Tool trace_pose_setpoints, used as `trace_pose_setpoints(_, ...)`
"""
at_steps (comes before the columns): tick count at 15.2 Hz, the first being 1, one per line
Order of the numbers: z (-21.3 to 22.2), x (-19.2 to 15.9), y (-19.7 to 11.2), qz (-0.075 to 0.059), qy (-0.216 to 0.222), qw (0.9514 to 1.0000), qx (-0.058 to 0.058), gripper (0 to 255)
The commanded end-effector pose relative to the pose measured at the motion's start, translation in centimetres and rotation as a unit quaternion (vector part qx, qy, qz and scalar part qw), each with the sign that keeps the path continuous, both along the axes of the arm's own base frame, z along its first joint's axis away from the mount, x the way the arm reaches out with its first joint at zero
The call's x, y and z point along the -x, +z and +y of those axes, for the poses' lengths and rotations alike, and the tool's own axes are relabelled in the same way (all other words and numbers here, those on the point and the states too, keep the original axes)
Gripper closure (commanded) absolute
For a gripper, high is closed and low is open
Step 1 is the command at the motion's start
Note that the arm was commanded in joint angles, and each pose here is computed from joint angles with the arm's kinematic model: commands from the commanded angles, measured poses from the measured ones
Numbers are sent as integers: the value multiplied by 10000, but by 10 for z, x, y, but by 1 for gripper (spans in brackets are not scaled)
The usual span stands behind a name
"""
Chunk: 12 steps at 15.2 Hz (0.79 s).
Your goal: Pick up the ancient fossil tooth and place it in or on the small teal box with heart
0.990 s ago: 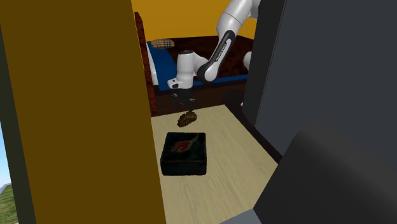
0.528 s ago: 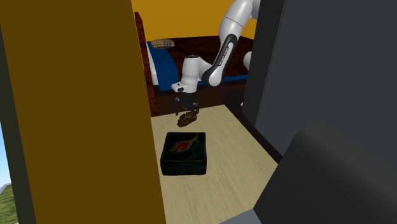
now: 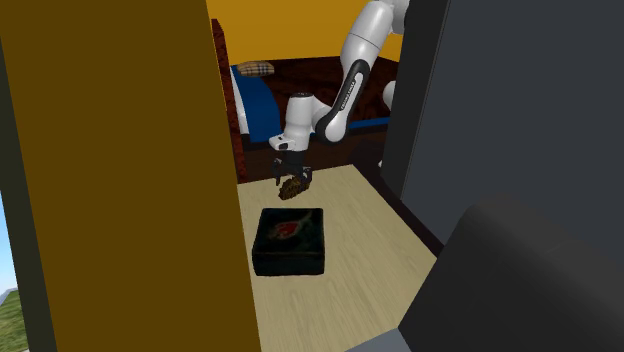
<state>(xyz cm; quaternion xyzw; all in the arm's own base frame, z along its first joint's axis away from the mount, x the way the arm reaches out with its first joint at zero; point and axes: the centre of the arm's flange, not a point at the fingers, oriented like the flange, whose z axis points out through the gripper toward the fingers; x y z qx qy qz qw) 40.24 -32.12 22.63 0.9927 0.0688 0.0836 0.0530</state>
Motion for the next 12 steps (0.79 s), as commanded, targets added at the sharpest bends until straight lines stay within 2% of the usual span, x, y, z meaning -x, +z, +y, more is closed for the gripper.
trace_pose_setpoints(1,0,0,0,0,0,10000,0,0)
trace_pose_setpoints(2,0,0,0,0,0,10000,0,0)
trace_pose_setpoints(3,0,0,0,0,0,10000,0,255)
trace_pose_setpoints(12,0,0,0,0,0,10000,0,255)
